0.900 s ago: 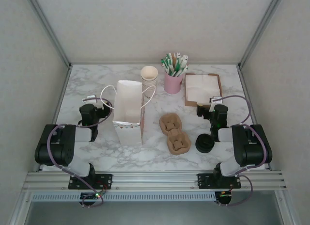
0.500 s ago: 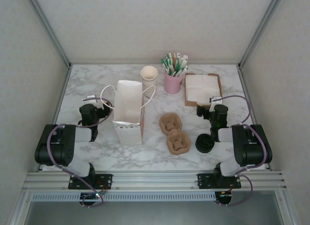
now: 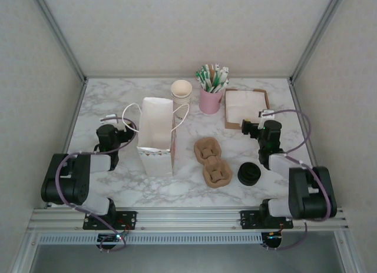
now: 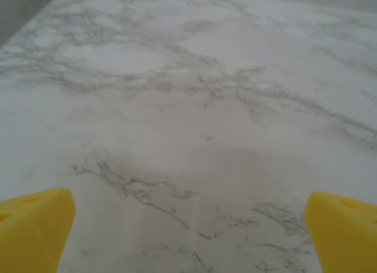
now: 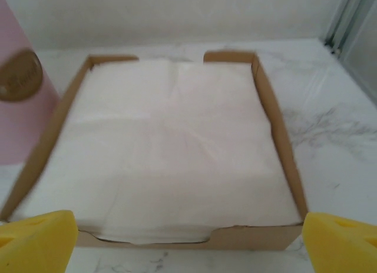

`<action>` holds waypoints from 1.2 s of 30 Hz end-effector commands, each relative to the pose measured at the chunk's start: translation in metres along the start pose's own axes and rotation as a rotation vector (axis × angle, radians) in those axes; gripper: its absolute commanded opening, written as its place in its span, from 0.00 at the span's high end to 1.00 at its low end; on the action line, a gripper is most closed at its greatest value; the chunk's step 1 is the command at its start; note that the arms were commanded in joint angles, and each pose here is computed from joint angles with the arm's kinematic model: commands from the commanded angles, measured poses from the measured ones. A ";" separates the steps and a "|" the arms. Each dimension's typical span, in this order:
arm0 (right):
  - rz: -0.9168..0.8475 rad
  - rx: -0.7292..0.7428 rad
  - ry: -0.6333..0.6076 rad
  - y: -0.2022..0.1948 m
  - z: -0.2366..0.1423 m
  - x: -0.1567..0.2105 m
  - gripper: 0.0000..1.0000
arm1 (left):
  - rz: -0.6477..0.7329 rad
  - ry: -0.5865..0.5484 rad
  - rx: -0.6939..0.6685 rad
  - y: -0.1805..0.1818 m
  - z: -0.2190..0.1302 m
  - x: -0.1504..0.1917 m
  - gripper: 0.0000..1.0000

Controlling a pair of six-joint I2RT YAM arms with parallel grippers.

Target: Pack the takeout coffee

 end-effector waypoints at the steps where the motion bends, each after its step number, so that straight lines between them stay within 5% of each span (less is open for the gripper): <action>1: 0.112 0.036 0.000 -0.005 -0.022 -0.021 0.01 | -0.040 -0.082 -0.075 0.009 -0.020 -0.032 0.00; 6: 0.385 0.173 0.264 -0.013 -0.062 -0.043 0.01 | -0.293 -0.076 -0.245 0.025 -0.071 -0.080 0.00; 11: 0.445 -0.022 0.476 0.014 -0.081 -0.045 0.01 | -0.475 0.032 -0.249 0.025 -0.104 -0.089 0.00; 15: 0.394 -0.103 0.426 0.044 -0.106 -0.055 0.06 | -0.544 0.107 -0.170 0.019 -0.119 -0.086 0.00; 18: 0.456 -0.152 0.399 0.059 -0.113 -0.070 0.32 | -0.562 0.127 -0.171 0.020 -0.134 -0.083 0.00; 20: 0.480 -0.193 0.398 0.075 -0.110 -0.082 0.34 | -0.568 0.126 -0.156 0.021 -0.143 -0.082 0.00; 28: 0.442 -0.255 0.431 0.157 -0.068 -0.135 0.55 | -0.562 0.132 -0.118 0.021 -0.170 -0.086 0.07; 36: 0.511 -0.330 0.460 0.216 -0.012 -0.152 0.65 | -0.570 0.212 -0.046 0.013 -0.170 -0.079 0.19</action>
Point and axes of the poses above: each hand's point on the last joint's axis, 136 mm out from that joint toward the fingers, its own z axis out along the fingers, its own y axis along the line the jaws close on, x = y × z, the point moved 8 cm from there along -z, back along the fingers, and after that the axes turned 1 degree about -z, right-handed, at the moved point
